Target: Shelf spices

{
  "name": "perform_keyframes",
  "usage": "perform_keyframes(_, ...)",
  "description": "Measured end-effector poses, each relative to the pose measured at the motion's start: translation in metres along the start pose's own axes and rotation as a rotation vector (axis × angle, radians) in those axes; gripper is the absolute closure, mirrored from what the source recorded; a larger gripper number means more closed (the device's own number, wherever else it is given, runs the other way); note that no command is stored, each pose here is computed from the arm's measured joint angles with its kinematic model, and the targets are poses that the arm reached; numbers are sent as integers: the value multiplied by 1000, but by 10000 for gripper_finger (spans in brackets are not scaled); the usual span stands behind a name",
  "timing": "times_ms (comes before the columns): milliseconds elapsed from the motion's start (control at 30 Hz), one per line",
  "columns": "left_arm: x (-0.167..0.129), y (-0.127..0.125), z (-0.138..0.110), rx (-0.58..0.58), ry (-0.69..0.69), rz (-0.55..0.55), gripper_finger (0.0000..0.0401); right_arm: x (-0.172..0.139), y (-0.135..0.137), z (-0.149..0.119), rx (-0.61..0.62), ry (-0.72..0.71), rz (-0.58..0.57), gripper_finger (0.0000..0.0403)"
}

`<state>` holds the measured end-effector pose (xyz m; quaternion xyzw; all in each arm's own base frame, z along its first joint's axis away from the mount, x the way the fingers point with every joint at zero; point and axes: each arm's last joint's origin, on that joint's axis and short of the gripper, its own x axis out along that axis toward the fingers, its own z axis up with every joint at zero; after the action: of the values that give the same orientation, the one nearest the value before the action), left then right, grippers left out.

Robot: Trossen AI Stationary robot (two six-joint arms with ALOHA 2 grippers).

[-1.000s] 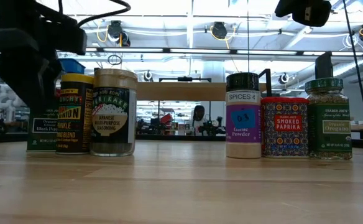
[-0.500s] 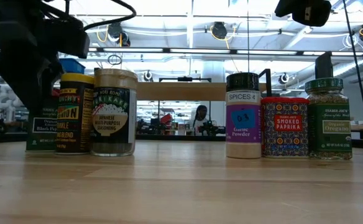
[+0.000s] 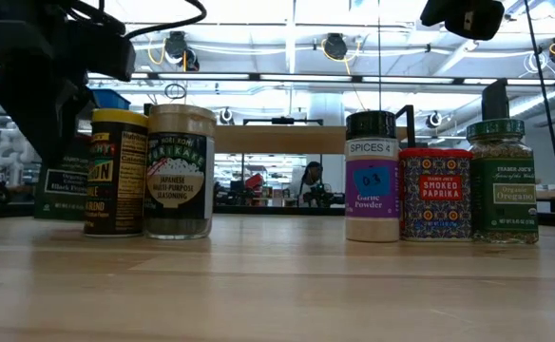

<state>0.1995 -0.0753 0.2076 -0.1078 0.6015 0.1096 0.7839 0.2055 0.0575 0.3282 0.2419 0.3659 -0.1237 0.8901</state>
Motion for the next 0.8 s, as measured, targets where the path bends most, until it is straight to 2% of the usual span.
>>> perform_keyframes(133, -17, 5, -2, -35, -35, -28, 243, 0, 0, 0, 0, 0, 0, 389)
perform_keyframes(333, -60, 11, 0, -32, -88, -61, 243, 0, 0, 0, -18, 0, -1, 389)
perform_keyframes(567, -112, 19, 10, 29, -195, 16, 242, 0, 0, 0, -55, 0, -1, 389)
perform_keyframes(800, -152, 38, 32, 66, -326, 43, 242, 0, 0, 0, -55, 0, -1, 389)
